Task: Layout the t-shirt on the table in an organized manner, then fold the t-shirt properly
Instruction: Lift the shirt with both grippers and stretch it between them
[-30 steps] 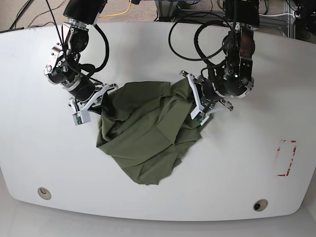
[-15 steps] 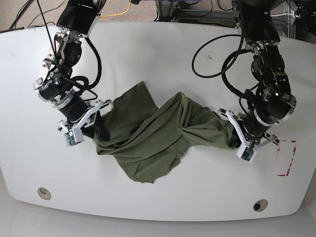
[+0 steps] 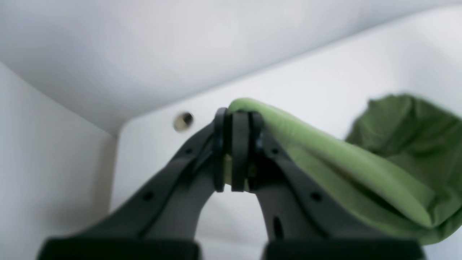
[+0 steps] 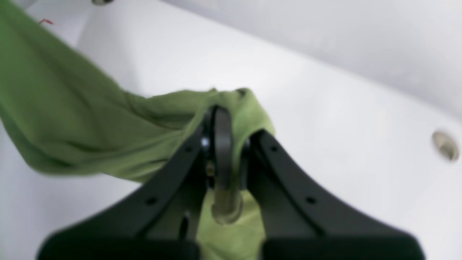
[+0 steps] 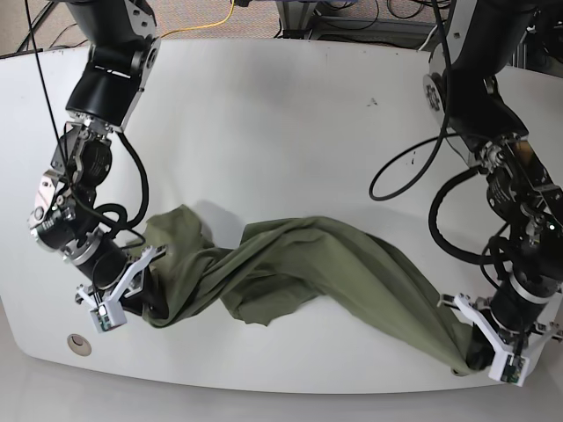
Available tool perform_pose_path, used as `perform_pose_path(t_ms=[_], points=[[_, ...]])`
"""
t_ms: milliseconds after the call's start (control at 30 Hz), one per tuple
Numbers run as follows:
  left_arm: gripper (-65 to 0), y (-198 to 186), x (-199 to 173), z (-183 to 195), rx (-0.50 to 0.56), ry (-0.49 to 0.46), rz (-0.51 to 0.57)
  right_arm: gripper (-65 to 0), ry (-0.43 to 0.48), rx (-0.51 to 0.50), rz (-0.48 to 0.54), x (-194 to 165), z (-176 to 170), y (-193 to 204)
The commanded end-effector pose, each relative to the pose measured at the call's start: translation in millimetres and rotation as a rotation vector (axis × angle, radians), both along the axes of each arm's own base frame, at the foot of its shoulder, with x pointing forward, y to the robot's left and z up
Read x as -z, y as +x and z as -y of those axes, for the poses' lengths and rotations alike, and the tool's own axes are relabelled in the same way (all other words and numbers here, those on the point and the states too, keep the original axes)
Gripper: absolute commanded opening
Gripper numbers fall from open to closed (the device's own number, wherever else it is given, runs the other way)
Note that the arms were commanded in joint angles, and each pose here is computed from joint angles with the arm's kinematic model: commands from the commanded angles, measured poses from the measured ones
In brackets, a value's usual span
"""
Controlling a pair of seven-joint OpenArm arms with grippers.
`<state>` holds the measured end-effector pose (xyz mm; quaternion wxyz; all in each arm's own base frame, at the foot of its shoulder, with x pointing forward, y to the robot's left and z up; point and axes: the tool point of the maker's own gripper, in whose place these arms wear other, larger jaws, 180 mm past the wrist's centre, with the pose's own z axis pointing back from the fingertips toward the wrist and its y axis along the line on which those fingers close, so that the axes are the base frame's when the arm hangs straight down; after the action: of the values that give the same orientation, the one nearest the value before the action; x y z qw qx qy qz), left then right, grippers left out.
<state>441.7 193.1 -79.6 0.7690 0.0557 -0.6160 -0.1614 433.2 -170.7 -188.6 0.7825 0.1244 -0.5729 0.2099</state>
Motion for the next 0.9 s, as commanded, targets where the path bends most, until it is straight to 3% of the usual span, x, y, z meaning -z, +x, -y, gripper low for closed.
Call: perform_pose_path(t_ms=[0, 233, 633, 867], points=[[-65.0, 5.7, -46.7, -8.6, -0.02, -0.021, 0.11, -65.0, 0.0, -0.018, 0.104, -42.1, 0.1, 16.2], [-65.0, 12.0, -110.2, -25.1, -0.06, -0.054, 0.225, -65.0, -0.049, -0.041, 0.167, -90.4, 2.8, 46.0], [-65.0, 10.2, -224.1, -60.2, -0.103, -0.084, 0.398, -65.0, -0.122, -0.046, 0.294, -208.2, 11.7, 88.9], [-65.0, 9.8, -274.8, -82.3, -0.109, -0.137, 0.44, -65.0, -0.138, -0.039, 0.357, -265.3, 14.3, 95.3]])
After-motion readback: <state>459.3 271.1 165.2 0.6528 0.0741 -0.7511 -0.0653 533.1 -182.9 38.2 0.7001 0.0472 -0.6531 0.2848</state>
